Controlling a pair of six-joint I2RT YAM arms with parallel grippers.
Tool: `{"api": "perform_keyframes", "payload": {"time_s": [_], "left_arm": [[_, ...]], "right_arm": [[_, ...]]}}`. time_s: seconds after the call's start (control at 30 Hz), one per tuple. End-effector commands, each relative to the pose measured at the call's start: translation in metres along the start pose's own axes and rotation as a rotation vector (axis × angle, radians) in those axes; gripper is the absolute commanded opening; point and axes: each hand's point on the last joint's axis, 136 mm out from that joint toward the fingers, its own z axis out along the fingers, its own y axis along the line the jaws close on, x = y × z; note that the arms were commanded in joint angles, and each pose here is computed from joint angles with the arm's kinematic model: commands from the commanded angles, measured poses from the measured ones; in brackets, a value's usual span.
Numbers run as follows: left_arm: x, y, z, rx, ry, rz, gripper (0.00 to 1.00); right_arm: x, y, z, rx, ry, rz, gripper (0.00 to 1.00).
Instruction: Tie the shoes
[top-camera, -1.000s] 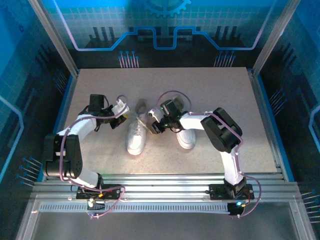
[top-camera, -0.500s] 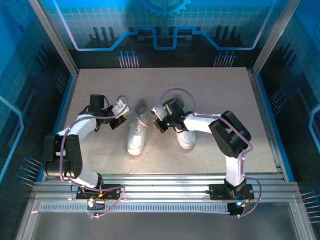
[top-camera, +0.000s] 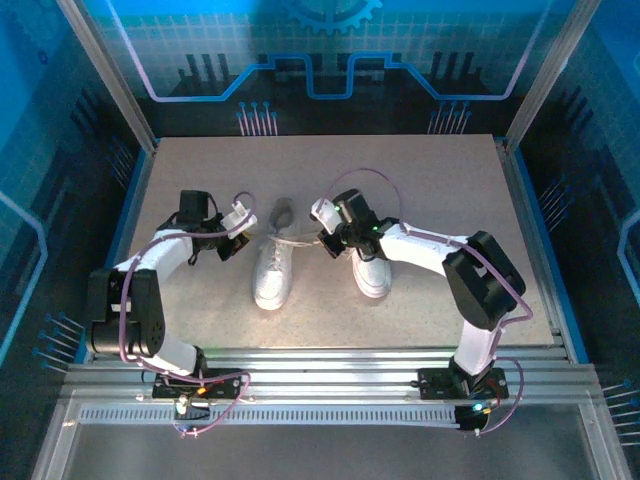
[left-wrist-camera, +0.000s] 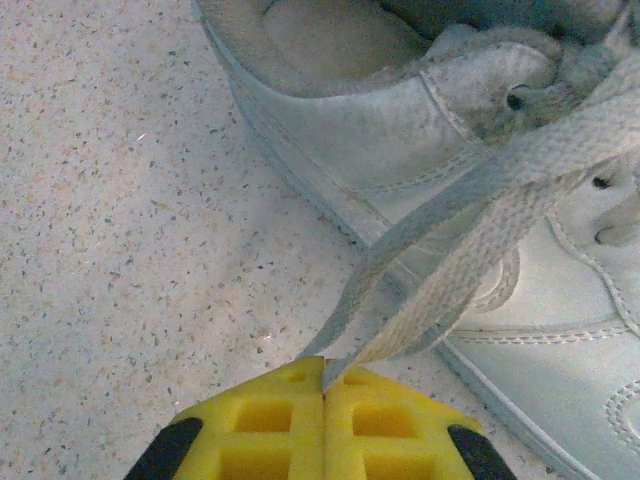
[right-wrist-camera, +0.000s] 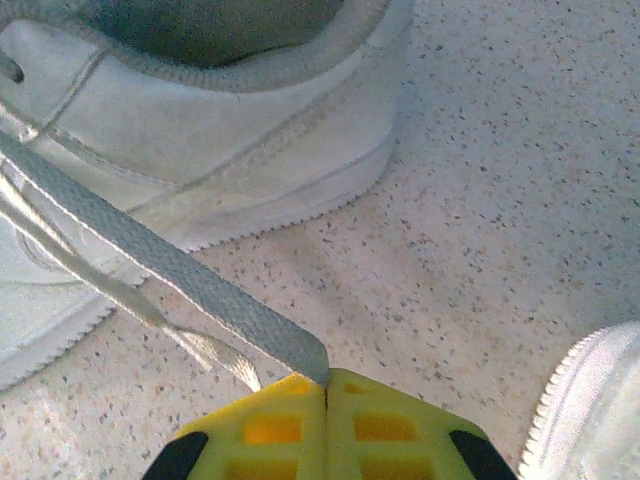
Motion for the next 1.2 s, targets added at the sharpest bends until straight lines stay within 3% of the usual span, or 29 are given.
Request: {"api": "perform_keyframes", "payload": {"time_s": [0.0,0.2,0.37,0.63,0.9,1.17], "left_arm": [[-0.003,0.005,-0.006,-0.006,-0.002,-0.027,0.0],[-0.006,0.0,-0.006,0.007,-0.028,-0.005,0.0],[-0.009,-0.005,-0.009,-0.006,-0.069,0.066,0.24],[-0.018,-0.002,-0.013,-0.05,-0.123,0.126,0.46],[-0.023,-0.006,0.006,0.012,-0.085,0.181,0.56],[-0.025,-0.005,0.029,0.042,-0.067,0.225,0.58]], "right_arm": [[-0.005,-0.006,-0.014,0.0,0.006,-0.014,0.0],[-0.007,0.004,-0.011,-0.06,0.024,-0.013,0.0],[-0.018,0.017,-0.009,-0.134,0.012,-0.028,0.0],[-0.025,0.019,-0.01,-0.138,0.014,-0.04,0.0],[-0.034,0.018,-0.012,-0.142,0.011,-0.041,0.0],[-0.034,0.015,-0.011,-0.138,0.025,-0.048,0.0]]}}
